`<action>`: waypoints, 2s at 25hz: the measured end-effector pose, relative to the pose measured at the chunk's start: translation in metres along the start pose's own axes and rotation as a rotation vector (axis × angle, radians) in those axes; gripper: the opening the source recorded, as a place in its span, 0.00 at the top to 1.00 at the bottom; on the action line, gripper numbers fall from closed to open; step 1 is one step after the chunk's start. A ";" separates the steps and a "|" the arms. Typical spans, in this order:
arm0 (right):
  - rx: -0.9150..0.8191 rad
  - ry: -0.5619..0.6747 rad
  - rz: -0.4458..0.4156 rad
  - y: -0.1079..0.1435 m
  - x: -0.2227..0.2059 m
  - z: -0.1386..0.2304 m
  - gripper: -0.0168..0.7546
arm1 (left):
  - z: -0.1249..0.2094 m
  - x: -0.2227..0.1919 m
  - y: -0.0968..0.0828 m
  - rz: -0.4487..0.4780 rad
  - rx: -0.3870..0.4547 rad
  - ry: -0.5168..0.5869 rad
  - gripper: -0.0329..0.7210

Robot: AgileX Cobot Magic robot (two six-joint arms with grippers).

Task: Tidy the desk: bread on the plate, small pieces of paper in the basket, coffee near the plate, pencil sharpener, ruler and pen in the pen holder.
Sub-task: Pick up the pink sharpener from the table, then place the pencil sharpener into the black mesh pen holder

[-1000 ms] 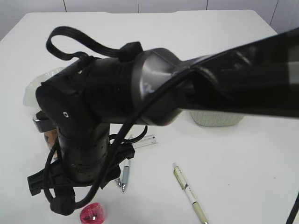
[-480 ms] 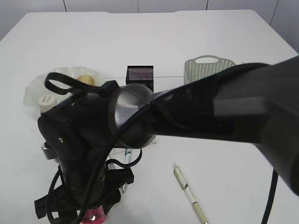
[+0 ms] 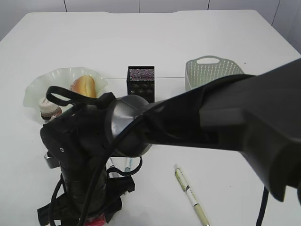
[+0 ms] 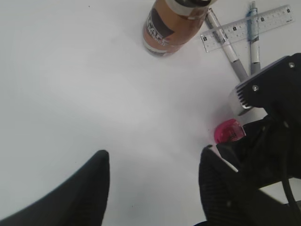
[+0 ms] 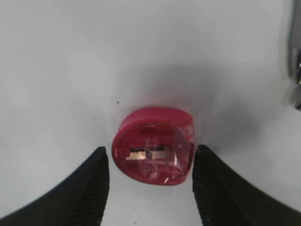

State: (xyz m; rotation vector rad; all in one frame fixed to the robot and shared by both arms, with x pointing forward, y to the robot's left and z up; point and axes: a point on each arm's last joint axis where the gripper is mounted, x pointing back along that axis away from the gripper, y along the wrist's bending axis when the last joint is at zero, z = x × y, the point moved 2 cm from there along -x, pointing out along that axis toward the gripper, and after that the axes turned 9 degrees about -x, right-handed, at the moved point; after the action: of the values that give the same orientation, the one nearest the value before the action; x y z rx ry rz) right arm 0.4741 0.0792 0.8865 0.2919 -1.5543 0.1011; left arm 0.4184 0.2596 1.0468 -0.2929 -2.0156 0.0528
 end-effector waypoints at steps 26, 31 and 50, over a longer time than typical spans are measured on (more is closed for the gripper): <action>0.111 0.015 -0.002 0.001 -0.013 -0.001 0.53 | 0.000 0.000 0.003 -0.027 -0.018 0.002 0.37; 0.206 -0.018 -0.046 0.005 0.016 0.001 0.53 | 0.000 0.000 0.003 -0.027 -0.018 0.001 0.37; 0.138 -0.335 -0.243 -0.124 0.183 -0.064 0.53 | 0.000 0.000 0.003 -0.027 -0.018 -0.001 0.37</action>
State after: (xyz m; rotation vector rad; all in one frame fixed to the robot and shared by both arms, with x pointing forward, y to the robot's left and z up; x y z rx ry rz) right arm 0.5703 -0.0461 1.0539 0.6300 -1.8325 -0.0339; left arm 0.4191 0.2626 1.0464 -0.2771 -2.0218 0.0174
